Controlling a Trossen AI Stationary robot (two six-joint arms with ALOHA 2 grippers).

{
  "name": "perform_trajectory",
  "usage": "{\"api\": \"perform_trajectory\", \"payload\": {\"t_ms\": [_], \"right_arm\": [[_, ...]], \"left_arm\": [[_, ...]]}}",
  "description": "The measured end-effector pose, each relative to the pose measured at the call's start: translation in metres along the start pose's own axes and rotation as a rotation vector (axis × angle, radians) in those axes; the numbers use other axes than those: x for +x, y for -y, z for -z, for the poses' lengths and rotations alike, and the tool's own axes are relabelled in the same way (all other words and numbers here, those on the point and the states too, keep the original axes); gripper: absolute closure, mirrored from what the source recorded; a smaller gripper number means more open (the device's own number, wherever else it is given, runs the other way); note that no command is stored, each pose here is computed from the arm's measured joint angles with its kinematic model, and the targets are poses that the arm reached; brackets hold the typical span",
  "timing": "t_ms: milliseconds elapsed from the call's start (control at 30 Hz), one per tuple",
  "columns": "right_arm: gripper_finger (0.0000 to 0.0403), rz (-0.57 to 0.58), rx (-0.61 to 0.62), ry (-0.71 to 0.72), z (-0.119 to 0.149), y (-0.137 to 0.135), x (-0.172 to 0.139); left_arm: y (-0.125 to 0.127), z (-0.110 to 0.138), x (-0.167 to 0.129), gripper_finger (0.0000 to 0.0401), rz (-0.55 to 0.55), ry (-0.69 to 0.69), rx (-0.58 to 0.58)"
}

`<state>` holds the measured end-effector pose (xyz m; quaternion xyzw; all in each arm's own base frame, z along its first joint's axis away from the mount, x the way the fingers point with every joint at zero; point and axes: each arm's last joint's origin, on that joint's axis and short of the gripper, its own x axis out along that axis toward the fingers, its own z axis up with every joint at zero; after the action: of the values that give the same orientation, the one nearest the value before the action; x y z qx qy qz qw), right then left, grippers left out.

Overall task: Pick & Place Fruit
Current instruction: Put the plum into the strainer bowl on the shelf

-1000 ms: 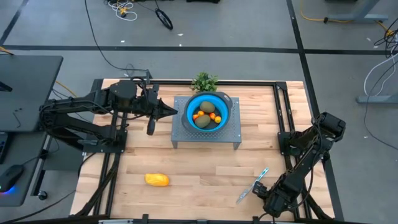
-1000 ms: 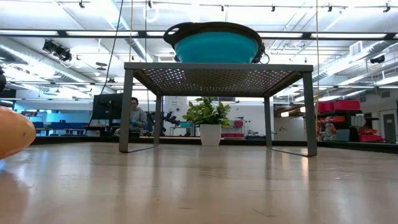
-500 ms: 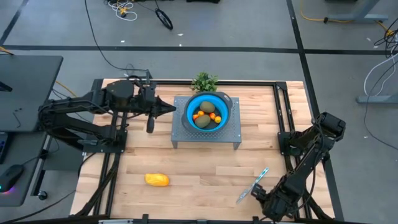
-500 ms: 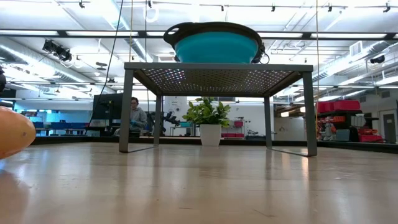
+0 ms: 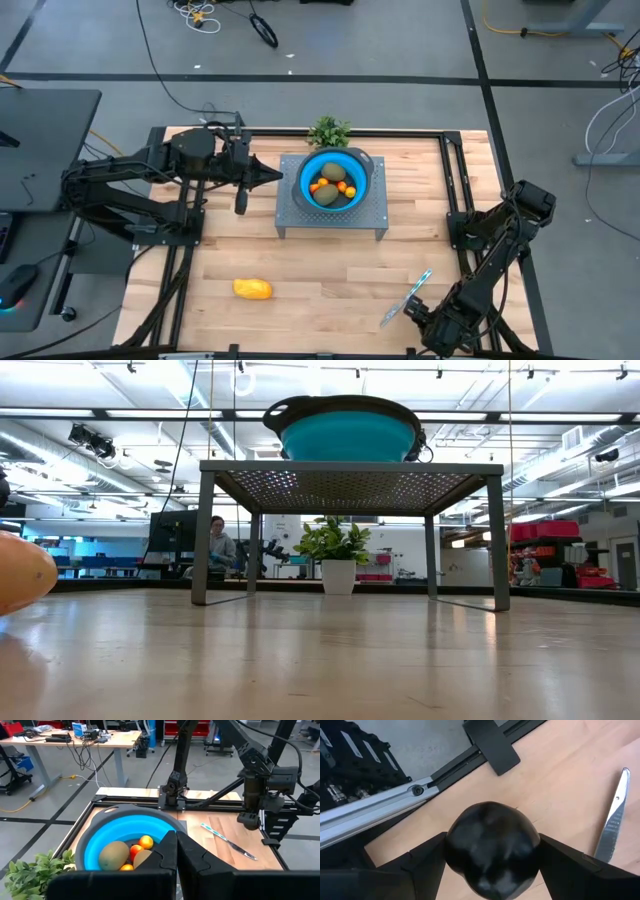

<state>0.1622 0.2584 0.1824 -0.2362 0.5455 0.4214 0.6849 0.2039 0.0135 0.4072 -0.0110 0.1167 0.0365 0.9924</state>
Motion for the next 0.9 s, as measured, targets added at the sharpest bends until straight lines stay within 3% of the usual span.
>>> {"api": "perform_trajectory", "payload": {"t_ms": [600, 900], "right_arm": [[0.0117, 0.172, 0.063, 0.097, -0.027, 0.038, -0.037], [0.0117, 0.234, 0.143, 0.075, -0.024, 0.054, -0.048]], "left_arm": [[0.001, -0.001, -0.004, 0.04, 0.024, 0.008, -0.003], [0.001, -0.004, -0.016, 0.04, 0.023, 0.04, -0.002]]}}
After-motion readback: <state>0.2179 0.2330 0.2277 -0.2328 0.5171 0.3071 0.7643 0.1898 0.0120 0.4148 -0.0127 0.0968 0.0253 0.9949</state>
